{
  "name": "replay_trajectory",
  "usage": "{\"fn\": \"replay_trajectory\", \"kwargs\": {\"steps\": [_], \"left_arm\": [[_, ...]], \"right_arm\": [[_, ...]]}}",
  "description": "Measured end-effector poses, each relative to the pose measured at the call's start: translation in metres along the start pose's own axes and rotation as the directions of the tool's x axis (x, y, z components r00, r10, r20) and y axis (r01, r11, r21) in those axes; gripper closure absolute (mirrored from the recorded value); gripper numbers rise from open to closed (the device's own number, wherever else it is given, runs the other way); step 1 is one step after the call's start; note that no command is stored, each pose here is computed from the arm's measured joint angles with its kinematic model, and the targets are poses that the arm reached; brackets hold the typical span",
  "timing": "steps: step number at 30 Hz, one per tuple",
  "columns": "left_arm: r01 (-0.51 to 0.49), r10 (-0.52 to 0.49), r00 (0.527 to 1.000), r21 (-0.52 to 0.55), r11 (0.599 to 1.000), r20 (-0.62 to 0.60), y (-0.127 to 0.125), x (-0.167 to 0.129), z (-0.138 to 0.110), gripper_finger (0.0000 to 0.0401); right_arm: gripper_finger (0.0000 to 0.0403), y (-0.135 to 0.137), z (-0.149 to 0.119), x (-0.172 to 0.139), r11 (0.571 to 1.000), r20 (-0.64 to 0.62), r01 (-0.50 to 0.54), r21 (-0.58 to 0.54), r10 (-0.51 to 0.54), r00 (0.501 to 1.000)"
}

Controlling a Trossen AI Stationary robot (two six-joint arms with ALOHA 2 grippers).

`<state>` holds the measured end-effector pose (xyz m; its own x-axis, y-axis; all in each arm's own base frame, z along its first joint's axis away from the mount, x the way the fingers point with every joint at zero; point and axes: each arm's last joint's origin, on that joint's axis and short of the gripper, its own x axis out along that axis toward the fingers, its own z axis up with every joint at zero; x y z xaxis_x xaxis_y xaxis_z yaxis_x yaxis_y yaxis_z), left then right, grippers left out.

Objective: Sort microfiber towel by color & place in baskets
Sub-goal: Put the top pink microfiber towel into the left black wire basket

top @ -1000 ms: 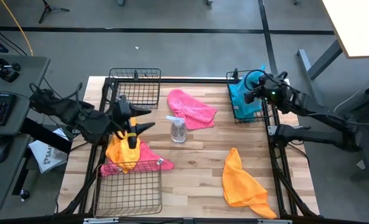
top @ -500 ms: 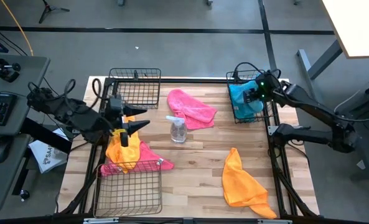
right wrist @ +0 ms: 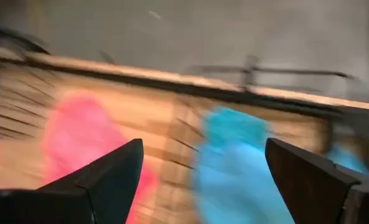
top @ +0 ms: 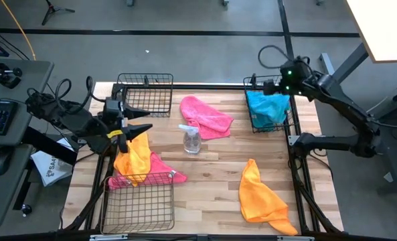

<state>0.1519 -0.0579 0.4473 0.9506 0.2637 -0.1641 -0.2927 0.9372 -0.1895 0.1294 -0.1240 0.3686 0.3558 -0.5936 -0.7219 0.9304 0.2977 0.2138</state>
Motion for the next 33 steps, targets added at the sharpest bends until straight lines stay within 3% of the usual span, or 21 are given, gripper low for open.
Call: {"fn": "replay_trajectory", "kwargs": {"steps": [5, 11, 14, 17, 25, 33], "left_arm": [[0.003, -0.003, 1.0, 0.007, 1.0, -0.006, 0.001, -0.001, 0.0, 0.0182], [0.003, -0.003, 1.0, 0.041, 0.999, -0.007, 0.001, -0.001, -0.001, 0.0182], [0.003, -0.003, 1.0, 0.037, 0.999, -0.007, 0.001, -0.001, 0.0, 0.0182], [0.007, -0.007, 1.0, 0.017, 1.0, -0.007, 0.001, -0.001, 0.0, 0.0182], [0.022, -0.022, 1.0, 0.002, 1.0, -0.011, 0.001, -0.002, 0.0, 0.0182], [0.025, -0.025, 1.0, -0.009, 1.0, 0.0, 0.001, -0.002, 0.001, 0.0182]], "right_arm": [[0.0069, 0.032, 0.002, 0.018, 0.958, 0.016, -0.278, 0.071, 0.278, 0.961], [0.0069, 0.102, -0.028, 0.073, 0.915, -0.137, -0.391, -0.102, 0.376, 0.916], [0.0069, 0.131, -0.05, 0.104, 0.894, -0.207, -0.393, -0.215, 0.352, 0.913], [0.0069, 0.145, -0.068, 0.132, 0.884, -0.28, -0.389, -0.26, 0.316, 0.906], [0.0069, 0.151, -0.104, 0.19, 0.887, -0.47, -0.358, -0.291, 0.193, 0.861], [0.0069, 0.155, -0.132, 0.215, 0.849, -0.495, -0.311, -0.427, 0.068, 0.866]]}}
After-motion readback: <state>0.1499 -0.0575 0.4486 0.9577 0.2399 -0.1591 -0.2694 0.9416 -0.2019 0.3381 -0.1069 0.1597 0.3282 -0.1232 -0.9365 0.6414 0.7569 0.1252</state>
